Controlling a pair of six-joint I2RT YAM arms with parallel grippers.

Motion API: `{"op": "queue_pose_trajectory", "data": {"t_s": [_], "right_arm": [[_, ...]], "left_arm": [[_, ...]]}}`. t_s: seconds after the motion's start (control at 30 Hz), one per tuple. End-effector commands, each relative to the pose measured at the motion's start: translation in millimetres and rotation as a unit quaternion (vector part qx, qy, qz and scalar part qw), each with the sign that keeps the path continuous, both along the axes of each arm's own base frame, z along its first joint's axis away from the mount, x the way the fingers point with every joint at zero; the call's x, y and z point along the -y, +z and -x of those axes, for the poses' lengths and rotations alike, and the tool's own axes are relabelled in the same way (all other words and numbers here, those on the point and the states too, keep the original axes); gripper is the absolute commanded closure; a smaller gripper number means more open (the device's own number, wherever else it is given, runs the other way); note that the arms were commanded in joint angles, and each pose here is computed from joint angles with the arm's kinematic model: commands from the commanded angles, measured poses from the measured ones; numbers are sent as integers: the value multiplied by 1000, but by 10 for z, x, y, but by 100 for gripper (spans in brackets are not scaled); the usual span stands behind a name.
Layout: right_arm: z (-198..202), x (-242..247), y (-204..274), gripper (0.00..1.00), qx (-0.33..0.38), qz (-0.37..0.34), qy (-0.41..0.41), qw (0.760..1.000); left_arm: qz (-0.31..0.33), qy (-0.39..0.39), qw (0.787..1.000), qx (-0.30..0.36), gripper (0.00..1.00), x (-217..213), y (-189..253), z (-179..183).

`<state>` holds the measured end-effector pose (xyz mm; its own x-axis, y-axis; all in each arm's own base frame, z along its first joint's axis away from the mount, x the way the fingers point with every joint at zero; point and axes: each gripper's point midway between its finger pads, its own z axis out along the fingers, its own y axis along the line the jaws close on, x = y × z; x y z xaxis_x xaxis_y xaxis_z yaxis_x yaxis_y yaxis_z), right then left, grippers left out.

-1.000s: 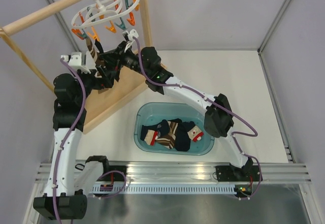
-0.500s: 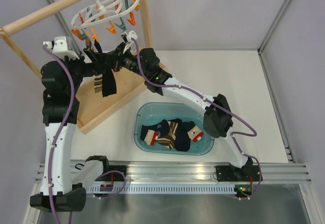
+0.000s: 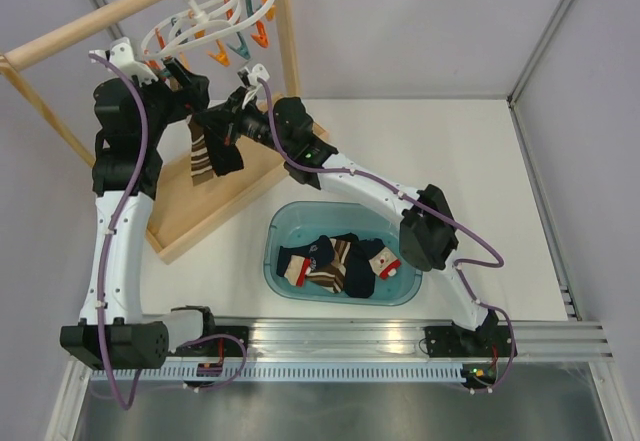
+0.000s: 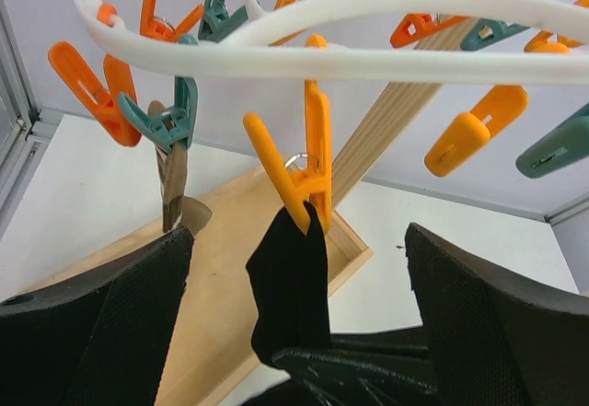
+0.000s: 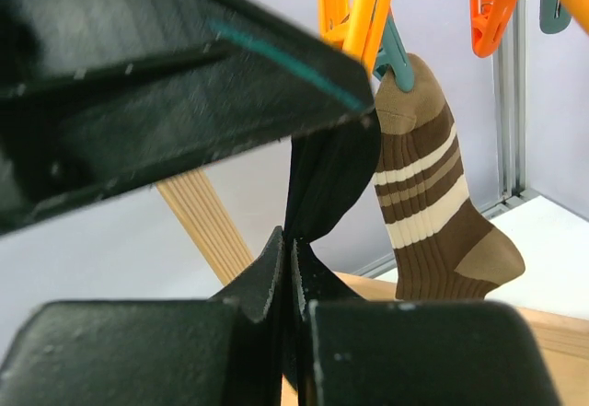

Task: Remove the socks clipped to the hanger

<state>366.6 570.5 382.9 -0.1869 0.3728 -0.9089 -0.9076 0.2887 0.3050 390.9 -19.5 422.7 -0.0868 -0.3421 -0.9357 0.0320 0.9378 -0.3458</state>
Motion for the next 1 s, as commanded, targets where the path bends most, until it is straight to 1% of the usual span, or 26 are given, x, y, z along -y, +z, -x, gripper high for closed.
{"op": "queue_pose_trajectory", "data": {"t_s": [0.0, 0.17, 0.27, 0.37, 0.4, 0.47, 0.5, 0.57, 0.6, 0.67, 0.7, 0.8, 0.97], "right_arm": [[88, -8, 76, 99, 15, -10, 15, 1000], [103, -19, 53, 99, 14, -8, 20, 1000], [107, -16, 42, 99, 15, -6, 20, 1000], [123, -24, 37, 99, 15, -6, 23, 1000], [129, -25, 44, 99, 16, -6, 25, 1000], [142, -30, 35, 99, 15, -5, 26, 1000], [128, -25, 17, 99, 16, -3, 24, 1000], [124, -24, 16, 99, 16, -3, 23, 1000], [133, -30, 9, 99, 16, -2, 24, 1000], [133, -34, -1, 99, 15, -2, 25, 1000], [127, -31, -9, 99, 14, -1, 25, 1000], [127, -27, -26, 99, 13, -1, 25, 1000], [130, -8, -39, 99, 13, 0, 22, 1000]], "left_arm": [[25, 11, 998, 48, 2, -16, 372, -55], [28, 17, 998, 55, 4, -38, 459, -158], [30, 11, 998, 52, 8, -14, 452, -244], [32, 10, 998, 49, 21, -8, 440, -308], [32, 10, 998, 48, 30, -12, 437, -326], [33, 5, 998, 46, 39, 7, 435, -363], [33, 5, 998, 47, 49, 6, 441, -372], [33, 3, 998, 46, 56, 11, 437, -388], [33, 3, 998, 46, 62, 11, 434, -392], [33, 2, 998, 46, 71, 17, 438, -391], [33, 2, 998, 46, 82, 17, 441, -385], [33, 2, 998, 48, 97, 17, 451, -381], [30, -4, 998, 48, 98, 33, 452, -372]]}}
